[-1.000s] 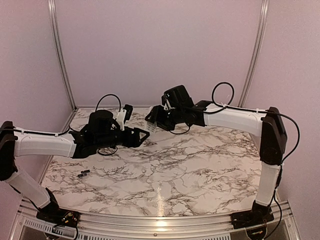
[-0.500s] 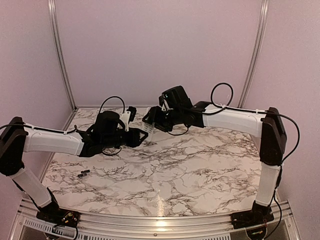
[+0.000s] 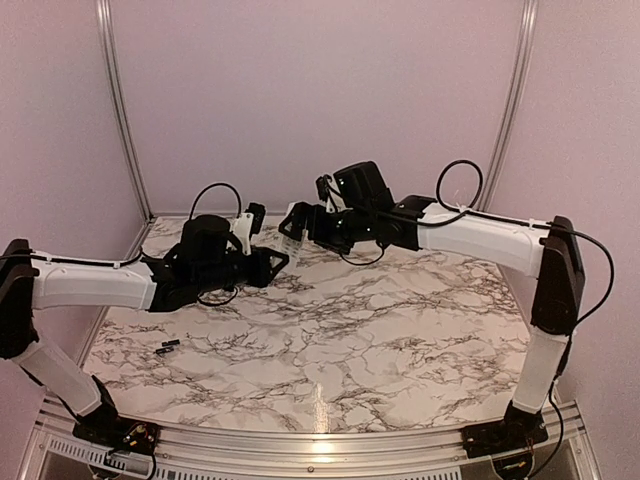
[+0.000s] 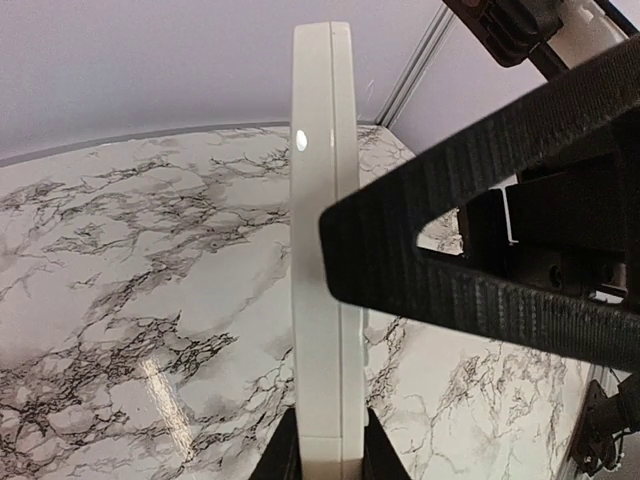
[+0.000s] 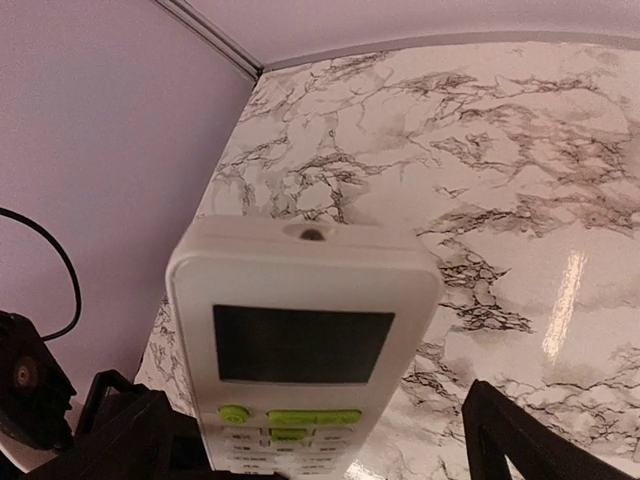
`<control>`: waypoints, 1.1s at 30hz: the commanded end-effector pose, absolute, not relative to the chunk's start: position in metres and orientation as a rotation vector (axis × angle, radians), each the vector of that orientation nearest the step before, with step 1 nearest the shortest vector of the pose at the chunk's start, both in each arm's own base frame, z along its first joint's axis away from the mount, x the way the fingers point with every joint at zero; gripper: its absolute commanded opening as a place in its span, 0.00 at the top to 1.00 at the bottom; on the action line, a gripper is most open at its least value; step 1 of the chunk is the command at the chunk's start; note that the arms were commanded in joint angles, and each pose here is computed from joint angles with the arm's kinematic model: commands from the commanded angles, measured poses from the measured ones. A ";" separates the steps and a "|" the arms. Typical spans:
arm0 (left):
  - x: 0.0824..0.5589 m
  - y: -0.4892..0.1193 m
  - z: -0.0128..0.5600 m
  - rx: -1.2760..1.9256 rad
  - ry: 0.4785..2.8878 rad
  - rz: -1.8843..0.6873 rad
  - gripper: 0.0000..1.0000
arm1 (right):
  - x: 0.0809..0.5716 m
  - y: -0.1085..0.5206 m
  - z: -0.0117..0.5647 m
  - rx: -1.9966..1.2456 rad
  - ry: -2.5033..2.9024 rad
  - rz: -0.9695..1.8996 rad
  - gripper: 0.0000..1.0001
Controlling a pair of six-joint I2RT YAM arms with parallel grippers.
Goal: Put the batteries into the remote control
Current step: Pass from the right arm to the left, then pass from the left arm to the right
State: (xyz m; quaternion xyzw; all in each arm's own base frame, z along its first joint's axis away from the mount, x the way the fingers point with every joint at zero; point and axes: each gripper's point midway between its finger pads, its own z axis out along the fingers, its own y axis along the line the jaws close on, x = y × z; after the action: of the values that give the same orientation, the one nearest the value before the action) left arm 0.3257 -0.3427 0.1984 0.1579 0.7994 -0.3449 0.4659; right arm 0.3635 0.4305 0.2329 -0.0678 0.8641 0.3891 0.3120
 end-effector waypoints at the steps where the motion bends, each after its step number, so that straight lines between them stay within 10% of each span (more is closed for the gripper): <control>1: 0.324 -0.324 0.228 0.383 1.889 -0.763 1.00 | 0.366 0.404 0.275 -0.347 2.159 0.820 0.01; 33: 0.263 -0.264 0.277 0.673 1.370 0.552 1.00 | 0.296 0.349 0.336 -0.547 2.022 1.448 0.02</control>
State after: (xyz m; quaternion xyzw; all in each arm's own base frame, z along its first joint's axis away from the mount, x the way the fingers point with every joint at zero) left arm 0.2664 -0.2772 0.2627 0.3129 0.6478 0.1342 0.6814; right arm 0.3044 0.3428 0.3364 -0.2195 0.7642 0.5041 0.3371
